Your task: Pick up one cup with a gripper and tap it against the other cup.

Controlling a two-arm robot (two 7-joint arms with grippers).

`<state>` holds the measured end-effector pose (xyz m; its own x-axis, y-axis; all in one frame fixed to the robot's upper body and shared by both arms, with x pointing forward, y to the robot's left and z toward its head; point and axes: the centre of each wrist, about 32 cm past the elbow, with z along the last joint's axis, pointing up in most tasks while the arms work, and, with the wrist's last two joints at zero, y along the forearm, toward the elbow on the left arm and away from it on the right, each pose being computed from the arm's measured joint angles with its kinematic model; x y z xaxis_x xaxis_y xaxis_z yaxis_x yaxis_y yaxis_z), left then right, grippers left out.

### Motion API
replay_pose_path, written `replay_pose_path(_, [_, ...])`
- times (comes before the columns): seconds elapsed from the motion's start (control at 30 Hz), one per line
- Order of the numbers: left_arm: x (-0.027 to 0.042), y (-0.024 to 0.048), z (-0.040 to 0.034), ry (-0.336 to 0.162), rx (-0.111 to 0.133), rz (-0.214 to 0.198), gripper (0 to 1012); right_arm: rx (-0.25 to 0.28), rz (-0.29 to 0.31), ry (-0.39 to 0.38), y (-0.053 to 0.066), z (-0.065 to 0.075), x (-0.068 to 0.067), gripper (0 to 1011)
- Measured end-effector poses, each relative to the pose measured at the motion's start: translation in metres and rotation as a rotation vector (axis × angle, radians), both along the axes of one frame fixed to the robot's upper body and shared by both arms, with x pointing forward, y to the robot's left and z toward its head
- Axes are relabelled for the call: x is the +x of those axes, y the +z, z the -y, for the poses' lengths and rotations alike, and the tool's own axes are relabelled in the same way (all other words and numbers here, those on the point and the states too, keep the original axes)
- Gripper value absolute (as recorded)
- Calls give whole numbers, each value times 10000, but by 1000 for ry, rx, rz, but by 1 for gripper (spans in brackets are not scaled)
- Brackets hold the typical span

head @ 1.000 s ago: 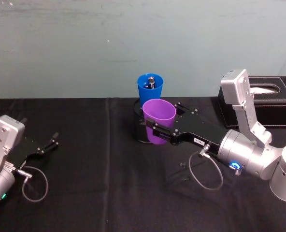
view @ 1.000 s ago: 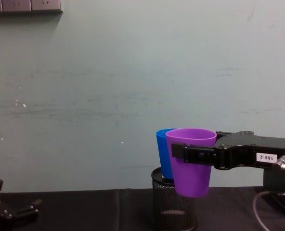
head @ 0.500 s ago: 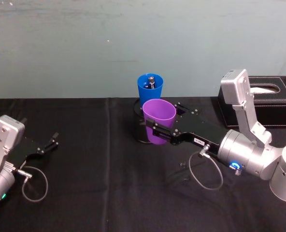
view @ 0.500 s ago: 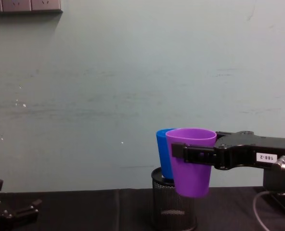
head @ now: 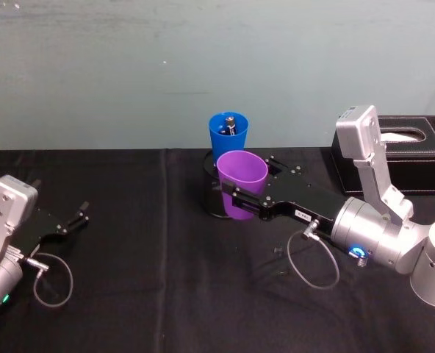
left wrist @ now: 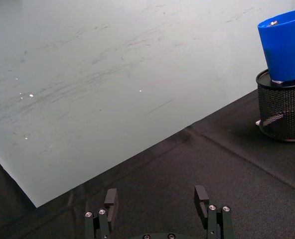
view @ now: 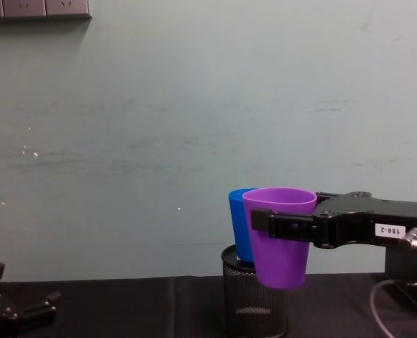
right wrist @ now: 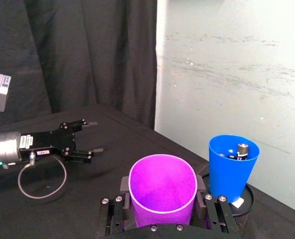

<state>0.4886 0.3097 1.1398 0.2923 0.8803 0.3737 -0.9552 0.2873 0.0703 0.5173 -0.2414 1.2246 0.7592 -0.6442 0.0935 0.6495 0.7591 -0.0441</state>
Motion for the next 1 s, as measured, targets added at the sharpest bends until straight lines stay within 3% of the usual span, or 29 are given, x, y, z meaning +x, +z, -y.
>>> replay_pose_path(1.0, [0, 0, 0, 0, 0, 0, 1000, 0, 0, 0, 0, 0, 0, 731])
